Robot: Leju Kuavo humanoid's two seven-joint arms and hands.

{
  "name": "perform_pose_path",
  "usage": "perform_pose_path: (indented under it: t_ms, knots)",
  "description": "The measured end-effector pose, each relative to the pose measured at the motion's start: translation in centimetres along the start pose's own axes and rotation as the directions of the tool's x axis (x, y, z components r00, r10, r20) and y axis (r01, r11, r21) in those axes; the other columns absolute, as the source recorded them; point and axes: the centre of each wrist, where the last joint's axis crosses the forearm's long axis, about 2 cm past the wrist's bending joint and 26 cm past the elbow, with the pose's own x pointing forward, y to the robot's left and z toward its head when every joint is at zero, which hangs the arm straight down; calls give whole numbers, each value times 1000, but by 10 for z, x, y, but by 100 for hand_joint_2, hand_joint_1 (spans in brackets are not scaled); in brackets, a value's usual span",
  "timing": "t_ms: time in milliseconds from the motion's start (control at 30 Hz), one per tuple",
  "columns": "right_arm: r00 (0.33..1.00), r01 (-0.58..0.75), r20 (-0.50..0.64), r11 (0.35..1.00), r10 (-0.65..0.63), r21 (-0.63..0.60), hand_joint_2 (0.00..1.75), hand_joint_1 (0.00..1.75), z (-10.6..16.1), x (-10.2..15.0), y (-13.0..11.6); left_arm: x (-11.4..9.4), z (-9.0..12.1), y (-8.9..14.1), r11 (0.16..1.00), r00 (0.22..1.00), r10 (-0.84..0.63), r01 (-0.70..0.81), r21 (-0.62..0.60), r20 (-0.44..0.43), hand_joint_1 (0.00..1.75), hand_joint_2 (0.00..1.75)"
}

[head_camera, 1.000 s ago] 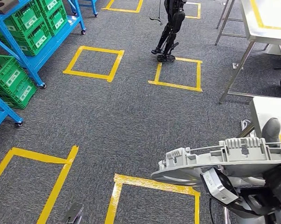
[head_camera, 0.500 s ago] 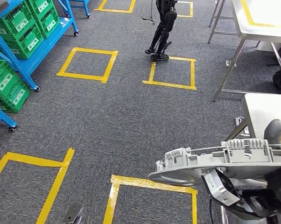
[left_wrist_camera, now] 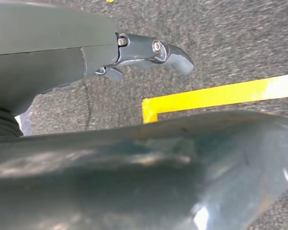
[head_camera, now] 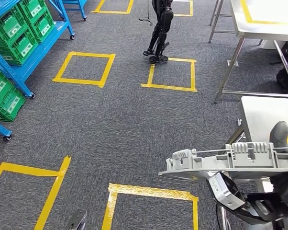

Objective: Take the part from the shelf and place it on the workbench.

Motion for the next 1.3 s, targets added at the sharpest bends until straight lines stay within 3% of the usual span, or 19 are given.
perform_pose_path:
  t_ms: [1300]
  knots:
    - [1000,-4,8,1000,4,4,175,175,1,-1,0,3,0,0,1000,1000,3,-3,6,23,0,0]
